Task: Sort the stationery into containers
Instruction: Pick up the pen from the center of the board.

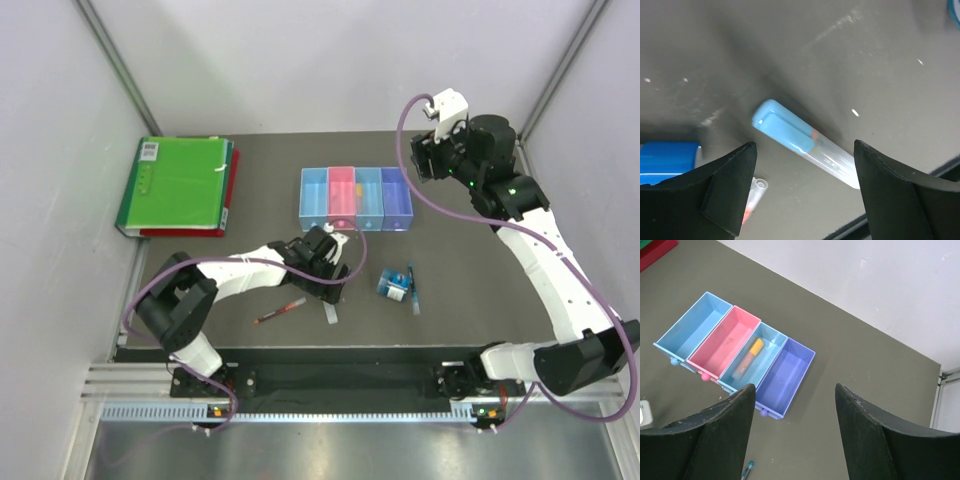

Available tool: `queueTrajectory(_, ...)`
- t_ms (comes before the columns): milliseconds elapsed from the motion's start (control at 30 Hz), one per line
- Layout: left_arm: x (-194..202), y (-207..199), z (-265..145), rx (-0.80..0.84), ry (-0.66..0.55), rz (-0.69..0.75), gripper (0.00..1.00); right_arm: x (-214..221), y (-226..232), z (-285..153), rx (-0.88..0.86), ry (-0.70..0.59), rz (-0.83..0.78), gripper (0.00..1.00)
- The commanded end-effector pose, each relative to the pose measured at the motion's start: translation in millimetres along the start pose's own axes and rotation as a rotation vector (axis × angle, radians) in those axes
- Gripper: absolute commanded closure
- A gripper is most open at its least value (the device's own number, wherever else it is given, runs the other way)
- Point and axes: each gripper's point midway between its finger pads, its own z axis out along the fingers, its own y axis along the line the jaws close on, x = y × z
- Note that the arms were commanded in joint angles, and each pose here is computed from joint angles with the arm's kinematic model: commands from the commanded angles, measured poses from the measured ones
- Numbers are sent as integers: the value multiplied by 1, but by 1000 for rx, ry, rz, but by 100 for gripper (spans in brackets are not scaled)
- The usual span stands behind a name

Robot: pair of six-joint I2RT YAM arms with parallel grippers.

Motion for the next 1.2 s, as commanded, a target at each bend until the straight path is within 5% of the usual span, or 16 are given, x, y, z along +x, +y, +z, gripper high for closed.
queueTrajectory(0,22,23,15,-112,75,9,17,-20,-3,-12,15,-61,13,35)
queueTrajectory(600,35,-8,18,-28,154,113,54,-21,-12,-19,45,-72,36,34)
queueTrajectory(967,28,-7,23,-48,192,177,100,-20,-17,-15,67,-59,35,33)
queueTrajectory(1167,-12,0,17,-144,120,212,100,-5,-28,-12,115,-21,43,33)
